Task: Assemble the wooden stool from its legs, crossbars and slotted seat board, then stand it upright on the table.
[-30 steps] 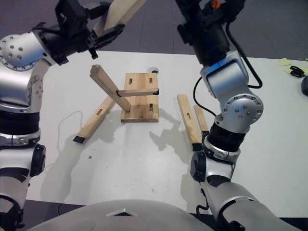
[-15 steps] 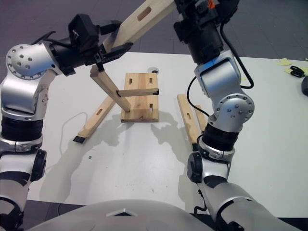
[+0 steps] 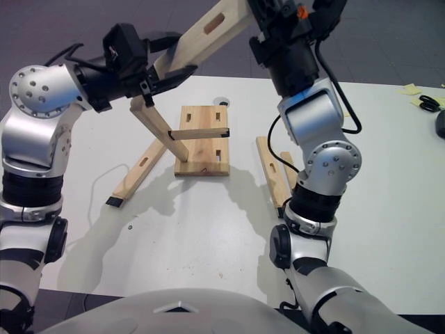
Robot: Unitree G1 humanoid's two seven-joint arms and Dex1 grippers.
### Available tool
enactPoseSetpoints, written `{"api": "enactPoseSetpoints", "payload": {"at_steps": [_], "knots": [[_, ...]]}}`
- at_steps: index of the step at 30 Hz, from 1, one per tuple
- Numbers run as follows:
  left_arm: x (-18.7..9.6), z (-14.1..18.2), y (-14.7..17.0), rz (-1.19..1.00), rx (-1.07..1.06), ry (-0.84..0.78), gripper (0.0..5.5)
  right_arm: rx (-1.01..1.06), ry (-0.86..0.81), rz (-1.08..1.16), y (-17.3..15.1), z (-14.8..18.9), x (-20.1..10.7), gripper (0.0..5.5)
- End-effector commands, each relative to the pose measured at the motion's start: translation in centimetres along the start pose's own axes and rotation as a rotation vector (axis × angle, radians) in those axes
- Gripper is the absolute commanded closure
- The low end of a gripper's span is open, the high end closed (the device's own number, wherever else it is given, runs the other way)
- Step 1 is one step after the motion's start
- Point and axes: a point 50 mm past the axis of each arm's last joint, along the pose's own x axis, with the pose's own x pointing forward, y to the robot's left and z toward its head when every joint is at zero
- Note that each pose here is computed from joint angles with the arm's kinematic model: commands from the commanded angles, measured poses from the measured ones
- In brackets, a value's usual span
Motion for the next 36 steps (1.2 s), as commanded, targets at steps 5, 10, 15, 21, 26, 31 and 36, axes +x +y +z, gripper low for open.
{"api": "enactPoseSetpoints", "payload": {"at_steps": [5,10,15,21,26,31,36], "knots": [[0.1,-0.3,-0.4,-0.014,0.008,0.025,3.41,-0.031,0.016,0.005,0.1,-0.5,-0.1,4.47],[-1.0,1.5,2.1,0.077,-0.189,-0.107,2.58,-0.057,-0.024,-0.012,-0.2,-0.1,-0.3,4.47],[-4.7,2.7,4.6,0.085,-0.508,-0.263,1.75,-0.101,-0.097,-0.079,-1.2,1.2,-1.4,4.47],[-9.2,-2.1,3.9,-0.116,-0.724,-0.005,0.77,-0.163,-0.145,-0.207,-3.1,3.2,-4.0,4.47],[-8.5,-3.9,3.8,-0.298,-0.779,0.040,0.10,-0.198,-0.122,-0.260,-4.1,4.1,-4.7,4.47],[-5.8,-5.2,2.1,-0.447,-0.781,0.097,0.10,-0.218,-0.091,-0.288,-4.9,4.2,-5.0,4.47],[-5.3,-5.1,0.7,-0.534,-0.773,0.134,0.10,-0.238,-0.084,-0.331,-5.6,4.5,-5.8,4.47]]}}
